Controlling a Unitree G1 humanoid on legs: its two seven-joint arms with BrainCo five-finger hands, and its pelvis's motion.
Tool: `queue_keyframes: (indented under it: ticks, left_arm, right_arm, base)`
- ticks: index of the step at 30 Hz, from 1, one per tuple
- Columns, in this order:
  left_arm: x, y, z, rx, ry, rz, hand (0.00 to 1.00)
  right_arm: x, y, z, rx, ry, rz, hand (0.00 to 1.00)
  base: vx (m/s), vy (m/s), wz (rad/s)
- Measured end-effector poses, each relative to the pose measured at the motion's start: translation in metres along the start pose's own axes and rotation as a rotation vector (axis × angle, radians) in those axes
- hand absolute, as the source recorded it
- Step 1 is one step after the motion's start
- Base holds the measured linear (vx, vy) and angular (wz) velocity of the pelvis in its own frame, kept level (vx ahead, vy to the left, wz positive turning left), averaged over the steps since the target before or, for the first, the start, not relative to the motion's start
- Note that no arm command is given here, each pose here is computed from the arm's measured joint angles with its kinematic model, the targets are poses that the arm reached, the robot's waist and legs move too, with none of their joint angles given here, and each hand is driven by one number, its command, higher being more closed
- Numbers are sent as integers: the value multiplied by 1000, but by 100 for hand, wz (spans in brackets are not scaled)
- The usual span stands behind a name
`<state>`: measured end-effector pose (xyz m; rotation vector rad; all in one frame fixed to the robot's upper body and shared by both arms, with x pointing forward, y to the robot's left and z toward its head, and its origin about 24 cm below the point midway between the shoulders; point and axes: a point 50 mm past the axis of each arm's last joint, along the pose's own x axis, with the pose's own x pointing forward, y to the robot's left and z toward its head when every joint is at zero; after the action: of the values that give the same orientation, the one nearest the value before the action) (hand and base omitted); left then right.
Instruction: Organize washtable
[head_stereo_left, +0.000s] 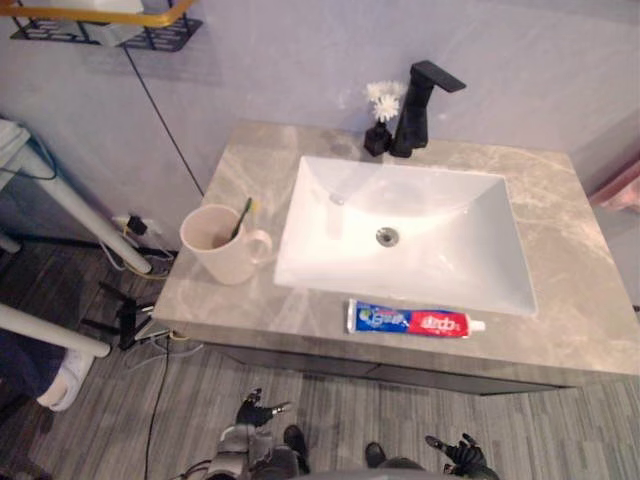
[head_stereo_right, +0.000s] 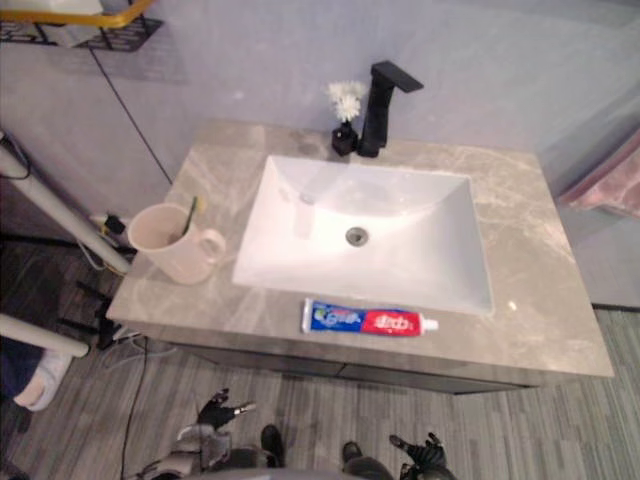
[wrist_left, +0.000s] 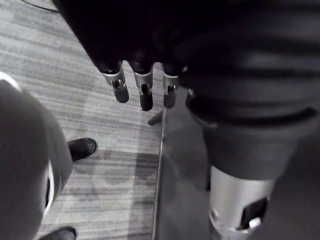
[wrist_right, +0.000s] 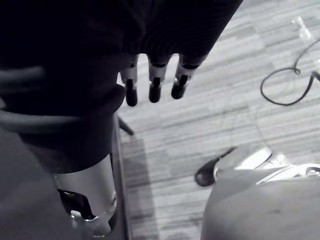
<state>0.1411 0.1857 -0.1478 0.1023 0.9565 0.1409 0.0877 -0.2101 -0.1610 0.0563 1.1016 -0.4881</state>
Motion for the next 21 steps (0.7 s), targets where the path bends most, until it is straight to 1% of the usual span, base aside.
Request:
queue_keyframes:
  ticks: [2, 6, 13, 16, 17, 21]
  left_arm:
    - [-1, 11, -6, 13, 24, 24, 0]
    - [-2, 17, -11, 20, 38, 39, 0]
    - [-5, 4, -22, -2, 79, 9, 0]
    - [-9, 5, -35, -4, 117, 13, 0]
    - [-10, 8, -38, -17, 125, 30, 0]
    - [-10, 8, -38, -17, 125, 30, 0]
  right_arm:
    - [1, 2, 1, 2, 6, 4, 0]
    - [1, 3, 2, 1, 9, 7, 0]
    - [2, -6, -3, 32, 38, -25, 0]
    - [2, -12, -9, 27, 57, -38, 0]
    - [5, -7, 1, 69, 59, -32, 0]
    - [5, -7, 1, 69, 60, -32, 0]
  base:
    - [-9, 112, -55]
    - [-48, 13, -36]
    - [-121, -53, 4]
    - [-148, -45, 8]
    - [0, 0, 0]
    - [0, 0, 0]
